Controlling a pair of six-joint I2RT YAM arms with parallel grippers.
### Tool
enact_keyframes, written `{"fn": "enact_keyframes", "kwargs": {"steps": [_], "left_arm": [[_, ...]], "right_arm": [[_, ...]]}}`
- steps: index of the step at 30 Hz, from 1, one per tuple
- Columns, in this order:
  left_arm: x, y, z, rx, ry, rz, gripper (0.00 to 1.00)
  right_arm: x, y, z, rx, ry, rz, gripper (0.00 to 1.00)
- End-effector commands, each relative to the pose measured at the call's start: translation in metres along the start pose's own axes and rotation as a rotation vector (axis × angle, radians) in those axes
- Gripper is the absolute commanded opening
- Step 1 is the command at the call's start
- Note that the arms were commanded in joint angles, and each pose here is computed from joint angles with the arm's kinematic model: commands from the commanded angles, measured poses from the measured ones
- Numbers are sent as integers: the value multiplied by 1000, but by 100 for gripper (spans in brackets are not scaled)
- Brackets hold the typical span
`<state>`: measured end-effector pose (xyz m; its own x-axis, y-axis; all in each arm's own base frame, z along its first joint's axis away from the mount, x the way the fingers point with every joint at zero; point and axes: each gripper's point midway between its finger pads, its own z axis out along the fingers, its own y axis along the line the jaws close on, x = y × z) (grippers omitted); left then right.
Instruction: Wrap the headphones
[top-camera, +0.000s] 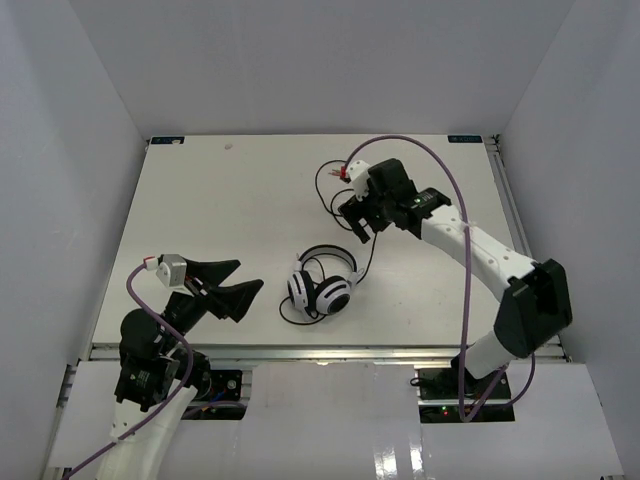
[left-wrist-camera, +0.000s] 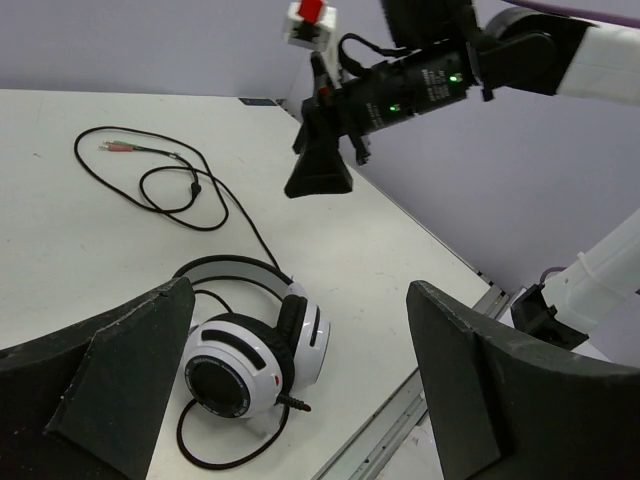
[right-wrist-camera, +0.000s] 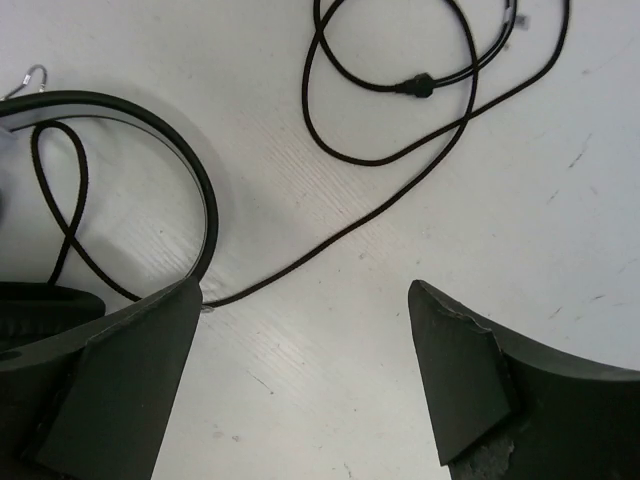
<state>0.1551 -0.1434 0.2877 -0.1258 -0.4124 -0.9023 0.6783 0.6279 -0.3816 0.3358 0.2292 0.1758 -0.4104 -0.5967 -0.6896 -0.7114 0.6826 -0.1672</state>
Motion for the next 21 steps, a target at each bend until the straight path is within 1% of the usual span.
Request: {"fn": "enact_keyframes", "kwargs": {"steps": [1,2,3,5,7,9,10,11,15,18,20,21], "left_arm": [[1,0,2,12,-2,12,98],[2,0,2,13,2,10,98],[3,0,2,13,5,9,98],[3,0,2,15,8,7,98],[2,-1,2,18,5,7,98],[2,-1,1,15,0,8,98],[2,-1,1,15,1,8,98],[2,-1,1,16,3,8,98],[4,-1,3,20,14,6,98],[4,-2,2,24,13,8,98],[4,-3,2,30,10,9,98],[3,-3,2,29,8,9,98]], "right_arm": [[-24,10,-31,-70,-180,-145,90],[-14,19,-33,-133,-165,-209,90],[-8,29,-32,-204,-175,-269,92],[5,57,-34,-377,-209,-331,97],[17,83,-39,-543,-274,-486,92],[23,105,-44,-675,-343,-547,93],[22,106,-42,-689,-358,-578,93],[17,104,-37,-691,-354,-577,94],[-1,79,-6,-657,-264,-463,94],[-5,61,22,-645,-214,-389,98],[0,61,40,-667,-172,-360,91],[2,63,45,-683,-162,-353,90]]}}
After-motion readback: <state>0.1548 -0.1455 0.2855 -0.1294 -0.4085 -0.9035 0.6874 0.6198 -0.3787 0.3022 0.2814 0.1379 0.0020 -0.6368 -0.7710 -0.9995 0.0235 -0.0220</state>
